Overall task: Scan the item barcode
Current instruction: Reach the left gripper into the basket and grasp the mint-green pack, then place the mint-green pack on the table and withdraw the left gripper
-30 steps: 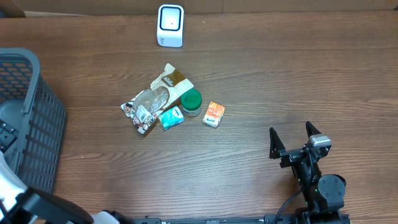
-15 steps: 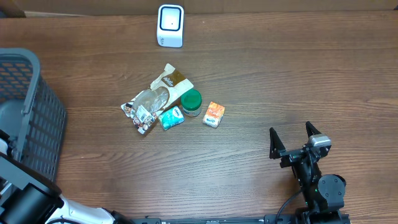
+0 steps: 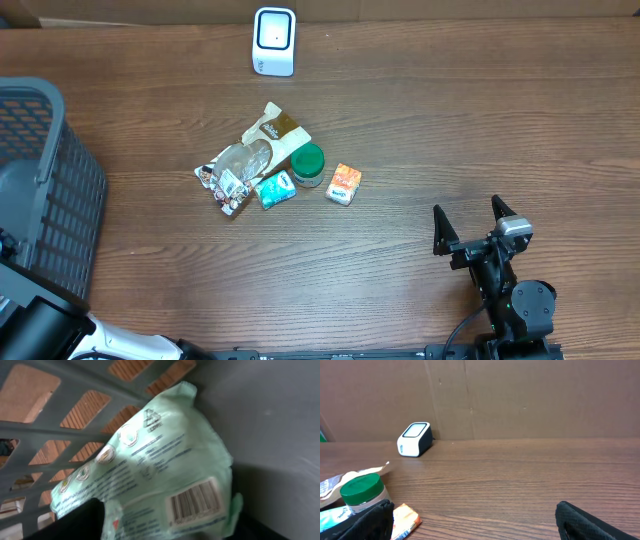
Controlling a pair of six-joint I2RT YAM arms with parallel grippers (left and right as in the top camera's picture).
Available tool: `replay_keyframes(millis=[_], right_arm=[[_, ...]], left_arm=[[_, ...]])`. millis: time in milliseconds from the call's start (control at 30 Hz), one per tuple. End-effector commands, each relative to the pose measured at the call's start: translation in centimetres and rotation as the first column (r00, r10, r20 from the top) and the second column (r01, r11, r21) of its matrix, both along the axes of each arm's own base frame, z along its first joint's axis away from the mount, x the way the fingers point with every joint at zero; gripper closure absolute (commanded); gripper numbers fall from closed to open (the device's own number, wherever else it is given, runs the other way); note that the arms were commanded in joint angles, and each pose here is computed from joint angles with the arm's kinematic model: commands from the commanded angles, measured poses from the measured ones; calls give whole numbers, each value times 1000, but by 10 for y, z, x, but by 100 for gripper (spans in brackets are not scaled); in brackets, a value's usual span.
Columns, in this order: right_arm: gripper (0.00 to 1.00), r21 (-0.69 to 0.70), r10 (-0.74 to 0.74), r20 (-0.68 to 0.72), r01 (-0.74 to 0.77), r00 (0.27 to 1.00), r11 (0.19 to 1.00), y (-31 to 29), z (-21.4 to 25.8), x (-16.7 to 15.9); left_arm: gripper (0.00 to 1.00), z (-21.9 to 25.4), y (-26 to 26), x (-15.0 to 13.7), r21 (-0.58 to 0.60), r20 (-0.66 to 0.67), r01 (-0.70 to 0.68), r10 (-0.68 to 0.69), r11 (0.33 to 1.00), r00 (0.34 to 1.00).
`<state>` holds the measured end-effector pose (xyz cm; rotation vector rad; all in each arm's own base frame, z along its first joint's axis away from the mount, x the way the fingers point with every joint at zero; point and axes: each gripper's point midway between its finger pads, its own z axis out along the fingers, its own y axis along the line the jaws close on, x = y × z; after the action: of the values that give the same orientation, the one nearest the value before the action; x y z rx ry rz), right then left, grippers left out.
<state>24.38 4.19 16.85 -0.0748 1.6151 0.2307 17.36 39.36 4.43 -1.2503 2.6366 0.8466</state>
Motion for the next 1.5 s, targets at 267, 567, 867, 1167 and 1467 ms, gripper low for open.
replay_keyframes(millis=[267, 567, 867, 1167, 1467], right_arm=[[0, -1, -3, -1, 3, 1000, 1000, 0, -3, 0], [0, -1, -3, -1, 3, 1000, 1000, 0, -3, 0], [0, -1, -3, -1, 3, 1000, 1000, 0, -3, 0], [0, -1, -3, -1, 3, 1000, 1000, 0, -3, 0], [0, -1, -3, -1, 3, 1000, 1000, 0, -3, 0]], left_arm=[[96, -31, -16, 10, -105, -16, 50, -52, 993, 999], [96, 122, -35, 112, 165, 291, 201, -242, 966, 925], [96, 345, -143, 126, 546, 521, 210, -526, 811, 672], [96, 309, -326, 149, 310, 612, 666, -679, 678, 406], [96, 173, -523, 158, -40, 482, 967, -843, 252, 240]])
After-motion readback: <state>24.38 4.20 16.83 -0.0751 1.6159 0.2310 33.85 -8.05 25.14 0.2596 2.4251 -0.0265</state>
